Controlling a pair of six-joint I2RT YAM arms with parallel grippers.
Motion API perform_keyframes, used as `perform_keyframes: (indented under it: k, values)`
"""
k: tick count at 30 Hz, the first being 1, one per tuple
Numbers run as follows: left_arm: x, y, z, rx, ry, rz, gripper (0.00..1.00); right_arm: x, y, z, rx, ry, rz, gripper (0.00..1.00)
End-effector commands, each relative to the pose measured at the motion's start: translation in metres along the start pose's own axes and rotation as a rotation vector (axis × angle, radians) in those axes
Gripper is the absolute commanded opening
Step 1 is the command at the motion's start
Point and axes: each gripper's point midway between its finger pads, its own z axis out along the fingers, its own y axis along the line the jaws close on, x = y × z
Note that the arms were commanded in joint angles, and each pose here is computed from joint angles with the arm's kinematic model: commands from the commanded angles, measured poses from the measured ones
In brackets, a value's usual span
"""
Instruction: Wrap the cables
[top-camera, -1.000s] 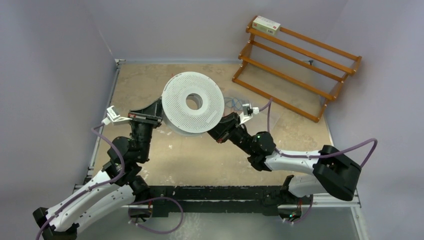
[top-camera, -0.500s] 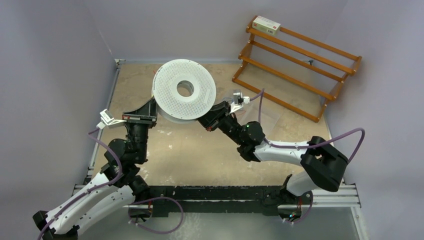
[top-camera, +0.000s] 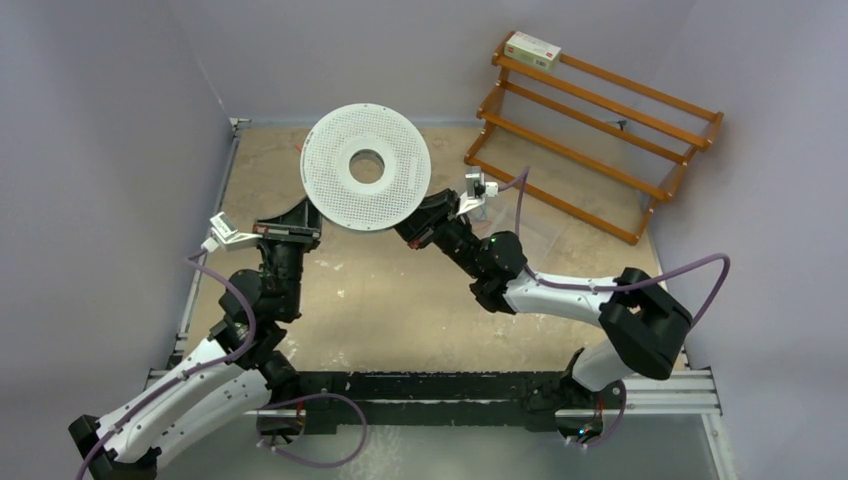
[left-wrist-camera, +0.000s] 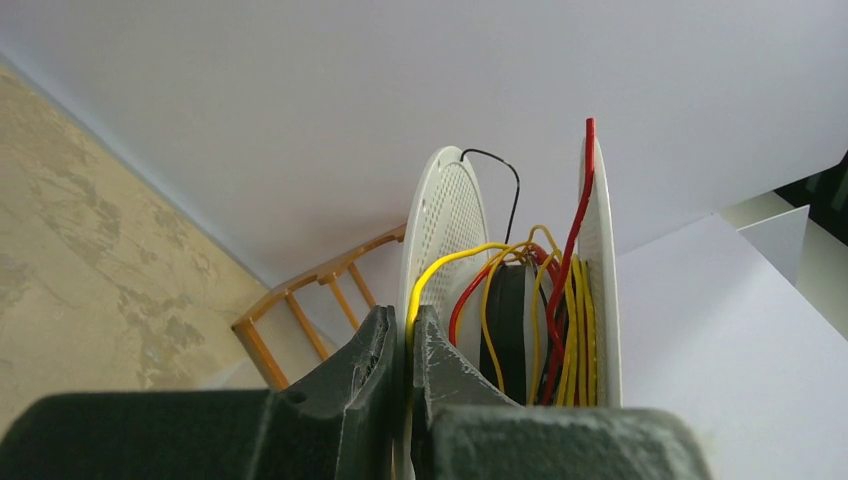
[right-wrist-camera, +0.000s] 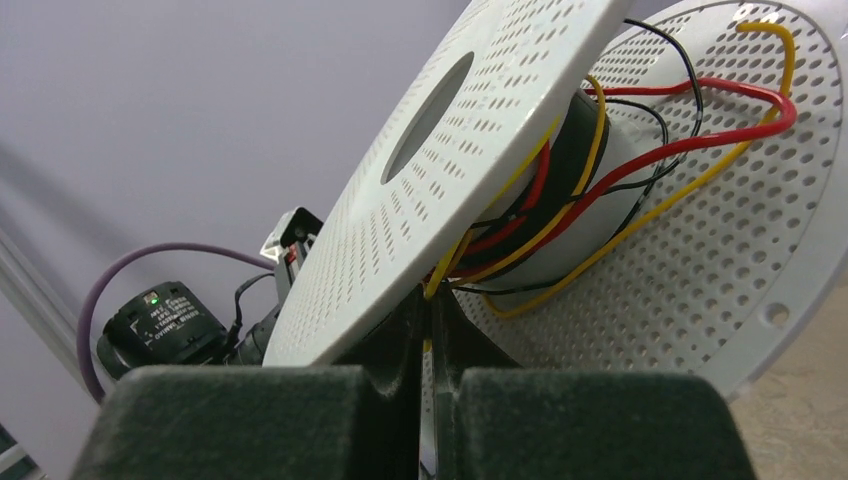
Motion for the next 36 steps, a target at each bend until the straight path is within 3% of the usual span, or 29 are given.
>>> perform_keyframes:
  k: [1,9,23,36]
  values:
    - [0.08,-0.024,-0.028,0.184,0.39,0.015,0.0,0.046,0.023,0.003,-0.122,0.186,-0.018,0.01]
    - [0.079,-0.021,-0.026,0.172,0.373,0.013,0.0,0.06,0.009,-0.007,-0.076,0.226,-0.006,0.14]
    - [0.081,-0.01,-0.021,0.141,0.351,0.041,0.0,0.085,-0.002,-0.033,-0.055,0.301,0.029,0.25]
    - [0.077,0.014,-0.018,0.074,0.304,0.126,0.0,0.091,0.007,-0.082,-0.058,0.393,0.033,0.36]
